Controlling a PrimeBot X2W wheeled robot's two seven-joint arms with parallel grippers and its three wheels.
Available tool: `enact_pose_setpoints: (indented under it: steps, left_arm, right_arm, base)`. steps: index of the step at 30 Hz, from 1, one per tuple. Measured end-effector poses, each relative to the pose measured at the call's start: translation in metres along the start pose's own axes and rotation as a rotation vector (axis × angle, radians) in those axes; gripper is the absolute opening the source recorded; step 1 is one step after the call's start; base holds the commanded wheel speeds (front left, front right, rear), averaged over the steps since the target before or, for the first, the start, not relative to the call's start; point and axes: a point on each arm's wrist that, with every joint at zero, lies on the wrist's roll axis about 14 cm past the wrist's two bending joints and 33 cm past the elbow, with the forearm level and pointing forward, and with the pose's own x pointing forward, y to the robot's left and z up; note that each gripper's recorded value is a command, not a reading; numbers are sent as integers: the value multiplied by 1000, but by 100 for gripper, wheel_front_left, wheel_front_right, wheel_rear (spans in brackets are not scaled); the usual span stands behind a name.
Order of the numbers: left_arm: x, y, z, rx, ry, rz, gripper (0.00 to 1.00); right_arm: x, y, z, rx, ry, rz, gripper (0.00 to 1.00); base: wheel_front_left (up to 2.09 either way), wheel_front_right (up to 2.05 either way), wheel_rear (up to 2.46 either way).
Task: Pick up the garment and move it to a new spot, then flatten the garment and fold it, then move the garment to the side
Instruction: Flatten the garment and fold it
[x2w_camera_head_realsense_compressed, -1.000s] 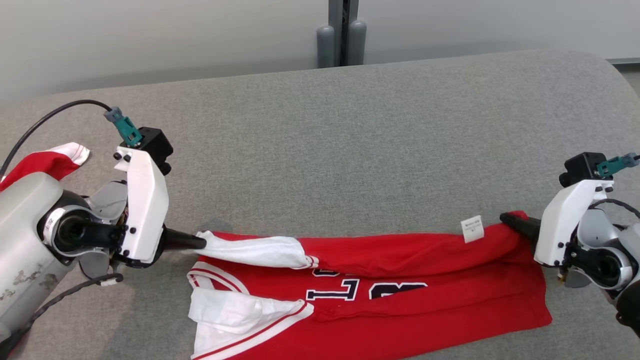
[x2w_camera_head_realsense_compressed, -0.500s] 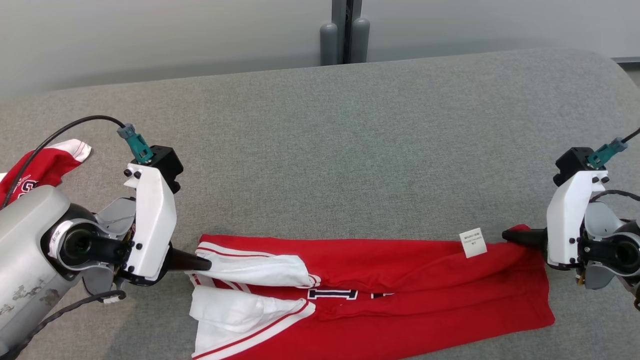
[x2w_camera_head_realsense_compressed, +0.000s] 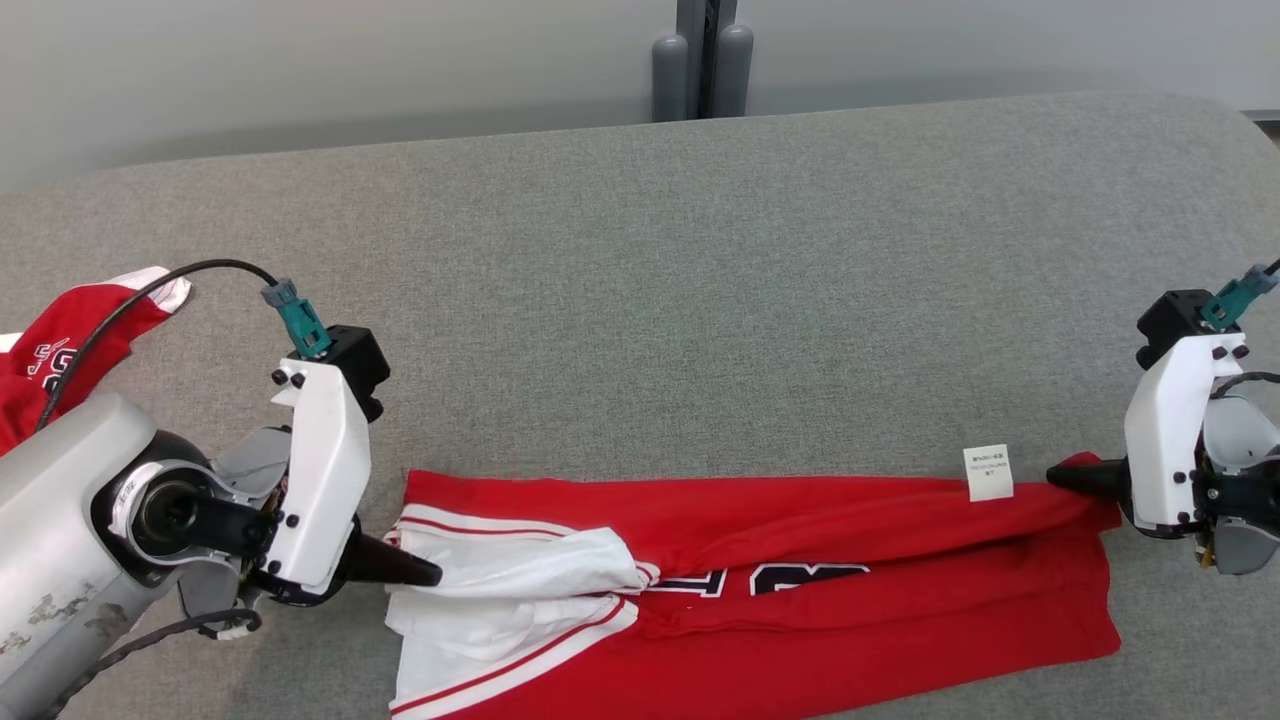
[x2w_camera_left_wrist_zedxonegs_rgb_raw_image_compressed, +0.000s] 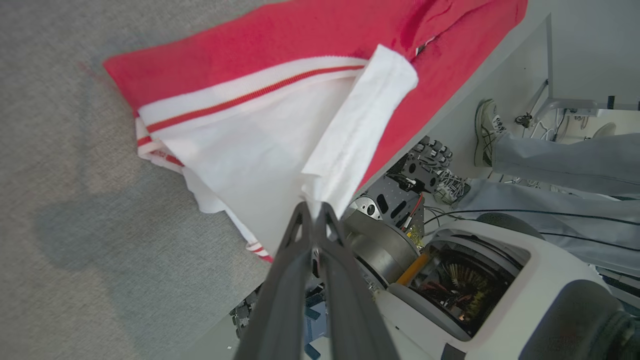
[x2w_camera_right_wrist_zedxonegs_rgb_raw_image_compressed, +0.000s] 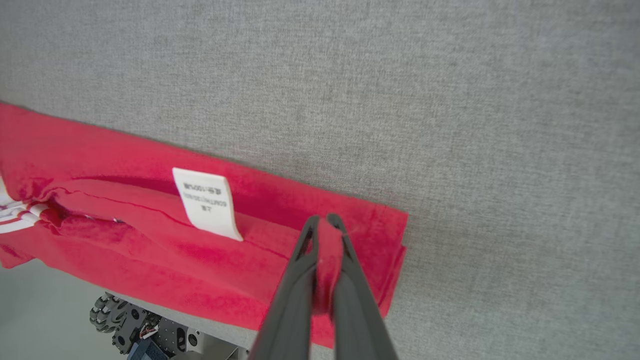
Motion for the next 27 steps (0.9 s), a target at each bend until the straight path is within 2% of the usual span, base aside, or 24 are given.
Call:
enact_pose_setpoints:
  steps: [7,16,19,20,22,23,27]
  left_arm:
    - [5,-13,-10,-4,44,-52,0]
    - [11,-14,-23,-7,92,-48,0]
    - [14,-12,-26,-7,108,-41,28]
    - [15,-11,-28,-7,114,-40,40]
    - [17,-10,-30,-9,122,-34,100]
    - [18,-9,-31,-12,126,-31,100]
    - [18,-7,-36,-18,130,-15,100]
  right_arm:
    - [2,4,4,-18,-3,5,0]
    - [1,8,-2,-45,43,15,0]
    - [3,11,-9,-57,75,23,0]
    - [3,11,-11,-61,82,23,12]
    - [3,9,-13,-63,90,16,63]
    - [2,7,-14,-64,91,10,100]
    - [-2,7,-14,-77,81,0,100]
  base:
    - [0,0,0]
    - [0,0,0]
    - [0,0,0]
    - [0,0,0]
    - [0,0,0]
    - [0,0,0]
    - [0,0,0]
